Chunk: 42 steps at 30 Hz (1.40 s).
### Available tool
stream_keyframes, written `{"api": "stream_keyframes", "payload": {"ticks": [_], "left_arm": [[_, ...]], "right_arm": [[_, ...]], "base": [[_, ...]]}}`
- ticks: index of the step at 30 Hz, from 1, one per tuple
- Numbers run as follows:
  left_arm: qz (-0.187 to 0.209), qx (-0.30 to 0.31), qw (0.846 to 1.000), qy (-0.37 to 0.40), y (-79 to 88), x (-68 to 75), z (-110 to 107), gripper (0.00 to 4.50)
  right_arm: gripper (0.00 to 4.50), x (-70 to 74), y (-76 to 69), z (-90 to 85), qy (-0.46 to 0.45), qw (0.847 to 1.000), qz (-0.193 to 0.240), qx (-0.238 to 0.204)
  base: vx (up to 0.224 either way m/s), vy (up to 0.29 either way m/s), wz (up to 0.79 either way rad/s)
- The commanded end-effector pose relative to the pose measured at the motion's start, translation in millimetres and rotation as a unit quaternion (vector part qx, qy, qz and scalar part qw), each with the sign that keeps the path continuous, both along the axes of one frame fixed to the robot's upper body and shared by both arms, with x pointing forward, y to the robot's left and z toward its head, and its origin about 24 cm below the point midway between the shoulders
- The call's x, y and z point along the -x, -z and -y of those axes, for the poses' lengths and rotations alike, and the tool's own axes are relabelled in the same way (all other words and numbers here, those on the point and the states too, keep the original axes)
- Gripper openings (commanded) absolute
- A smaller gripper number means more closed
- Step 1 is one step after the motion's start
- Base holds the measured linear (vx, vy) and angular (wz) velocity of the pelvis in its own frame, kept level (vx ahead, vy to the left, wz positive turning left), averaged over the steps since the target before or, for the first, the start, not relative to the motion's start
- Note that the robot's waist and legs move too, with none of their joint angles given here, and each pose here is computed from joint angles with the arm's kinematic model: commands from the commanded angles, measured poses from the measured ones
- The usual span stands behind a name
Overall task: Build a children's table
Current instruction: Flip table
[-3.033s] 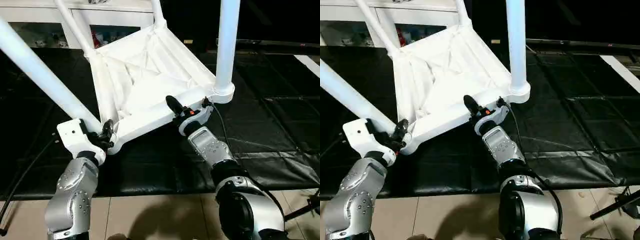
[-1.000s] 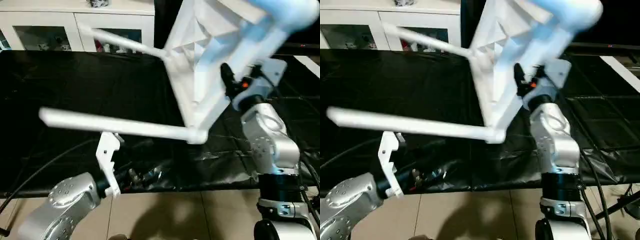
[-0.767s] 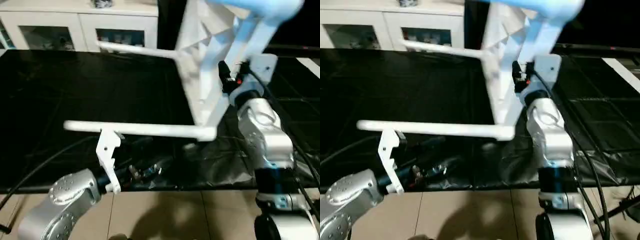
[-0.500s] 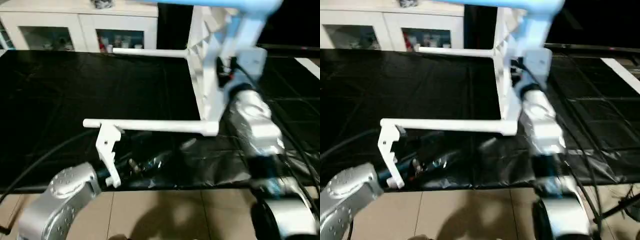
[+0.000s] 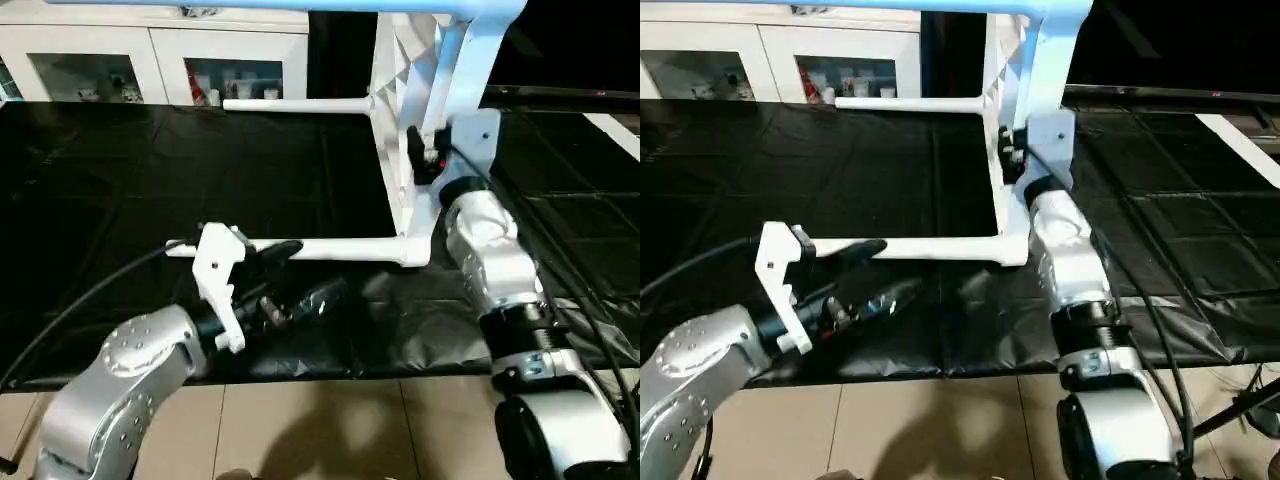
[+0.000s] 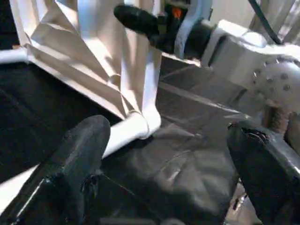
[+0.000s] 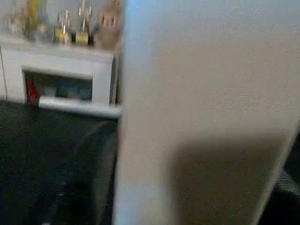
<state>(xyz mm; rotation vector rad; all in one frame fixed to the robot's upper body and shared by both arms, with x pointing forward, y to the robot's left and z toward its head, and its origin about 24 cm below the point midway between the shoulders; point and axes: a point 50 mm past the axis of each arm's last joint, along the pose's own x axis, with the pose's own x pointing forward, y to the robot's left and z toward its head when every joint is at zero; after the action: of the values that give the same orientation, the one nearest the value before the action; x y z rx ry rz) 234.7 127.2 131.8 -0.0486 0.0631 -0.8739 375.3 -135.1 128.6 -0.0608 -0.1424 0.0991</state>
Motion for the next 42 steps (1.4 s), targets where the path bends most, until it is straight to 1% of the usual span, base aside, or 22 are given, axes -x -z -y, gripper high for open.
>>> {"api": "stream_keyframes", "payload": {"ticks": [1, 5, 6, 8, 10, 11, 12, 13, 16, 17, 18, 19, 20, 21, 23, 24, 25, 27, 29, 37, 41, 42], "left_arm": [[0.018, -0.012, 1.0, -0.014, -5.5, -4.4, -3.3, 4.5], [0.083, -0.045, 0.994, -0.06, -27.5, -19.9, -9.2, 4.5], [0.117, -0.079, 0.987, -0.076, -35.6, -26.2, -12.6, 4.5], [0.133, -0.094, 0.983, -0.08, -39.0, -28.3, -13.7, 4.5], [0.185, -0.148, 0.967, -0.091, -48.3, -33.9, -16.3, 4.5], [0.185, -0.148, 0.967, -0.091, -48.3, -33.9, -16.3, 4.5], [0.216, -0.178, 0.955, -0.098, -53.9, -37.0, -17.6, 4.5], [0.236, -0.193, 0.947, -0.105, -58.2, -39.2, -18.6, 4.5], [0.363, -0.265, 0.88, -0.155, -88.4, -49.2, -25.3, 4.5], [0.365, -0.266, 0.879, -0.156, -89.0, -49.2, -25.5, 4.5], [0.405, -0.281, 0.852, -0.175, -99.5, -51.0, -29.0, 4.5], [0.425, -0.287, 0.839, -0.183, -105.1, -51.8, -30.6, 4.5], [0.425, -0.287, 0.839, -0.183, -105.1, -51.8, -30.6, 4.5], [0.471, -0.312, 0.8, -0.2, -117.7, -55.7, -33.0, 4.5], [0.502, -0.324, 0.774, -0.21, -127.3, -58.2, -34.3, 4.5], [0.527, -0.337, 0.75, -0.217, -134.9, -60.7, -35.6, 4.5], [0.527, -0.337, 0.75, -0.217, -134.9, -60.7, -35.6, 4.5], [0.552, -0.347, 0.723, -0.229, -144.0, -64.5, -38.7, 4.5], [0.564, -0.357, 0.706, -0.239, -150.0, -70.3, -43.4, 4.5], [0.546, -0.397, 0.686, -0.27, -154.9, -95.7, -61.6, 4.5], [0.537, -0.376, 0.694, -0.298, -157.5, -100.5, -65.7, 4.5], [0.535, -0.373, 0.695, -0.303, -157.4, -101.0, -65.7, 4.21]], "right_arm": [[3.47, 1.2, 11.0, 0.1, 0.003, 1.0, -0.015, 0.002], [3.47, 1.1, 25.5, 2.1, 0.013, 0.999, -0.041, 0.007], [3.47, 0.7, 29.7, 0.7, 0.012, 0.999, -0.05, -0.004], [3.47, 0.5, 31.0, 0.1, 0.012, 0.999, -0.052, -0.005], [3.47, -0.5, 33.1, -1.4, 0.008, 0.998, -0.056, -0.008], [3.47, -0.5, 33.1, -1.4, 0.008, 0.998, -0.056, -0.008], [3.11, -1.3, 33.9, -2.1, 0.006, 0.998, -0.058, -0.01], [3.11, -1.9, 34.5, -2.5, 0.005, 0.998, -0.059, -0.011], [2.89, -4.2, 34.9, -3.5, 0.003, 0.998, -0.06, -0.013], [2.89, -4.2, 34.9, -3.5, 0.003, 0.998, -0.06, -0.014], [2.66, -4.3, 34.6, -4.2, 0.001, 0.998, -0.06, -0.014], [2.63, -4.4, 34.3, -4.4, 0.0, 0.998, -0.06, -0.014], [2.63, -4.4, 34.3, -4.4, 0.0, 0.998, -0.06, -0.014], [2.51, -4.8, 34.1, -4.9, -0.001, 0.998, -0.059, -0.015], [2.27, -4.7, 34.4, -5.7, -0.003, 0.998, -0.059, -0.014], [2.22, -4.6, 34.4, -5.9, -0.003, 0.998, -0.058, -0.014], [2.2, -4.6, 34.4, -5.9, -0.003, 0.998, -0.058, -0.014], [2.02, -4.8, 34.1, -5.5, -0.003, 0.998, -0.055, -0.014], [1.94, -4.8, 33.7, -5.4, -0.003, 0.999, -0.052, -0.016], [1.91, -5.3, 27.1, -5.8, -0.002, 1.0, -0.031, -0.002], [1.91, -5.5, 23.6, -6.0, -0.001, 1.0, -0.022, 0.006], [1.91, -5.5, 22.8, -6.1, -0.001, 1.0, -0.019, 0.009]], "base": [[0.0, 0.0, 0.0], [0.0, 0.0, 0.0], [0.0, 0.0, 0.0], [0.0, 0.0, 0.0], [0.0, 0.0, 0.0], [0.0, 0.0, 0.0], [0.0, 0.0, 0.0], [0.0, 0.0, 0.0], [0.0, 0.0, 0.0], [0.0, 0.0, 0.0], [0.0, 0.0, 0.0], [0.0, 0.0, 0.0], [0.0, 0.0, 0.0], [0.0, 0.0, 0.0], [0.0, 0.0, 0.0], [0.0, 0.0, 0.0], [0.0, 0.0, 0.0], [0.0, 0.0, 0.0], [0.0, 0.0, 0.0], [0.0, 0.0, 0.0], [0.0, 0.0, 0.0], [0.0, 0.0, 0.0]]}}
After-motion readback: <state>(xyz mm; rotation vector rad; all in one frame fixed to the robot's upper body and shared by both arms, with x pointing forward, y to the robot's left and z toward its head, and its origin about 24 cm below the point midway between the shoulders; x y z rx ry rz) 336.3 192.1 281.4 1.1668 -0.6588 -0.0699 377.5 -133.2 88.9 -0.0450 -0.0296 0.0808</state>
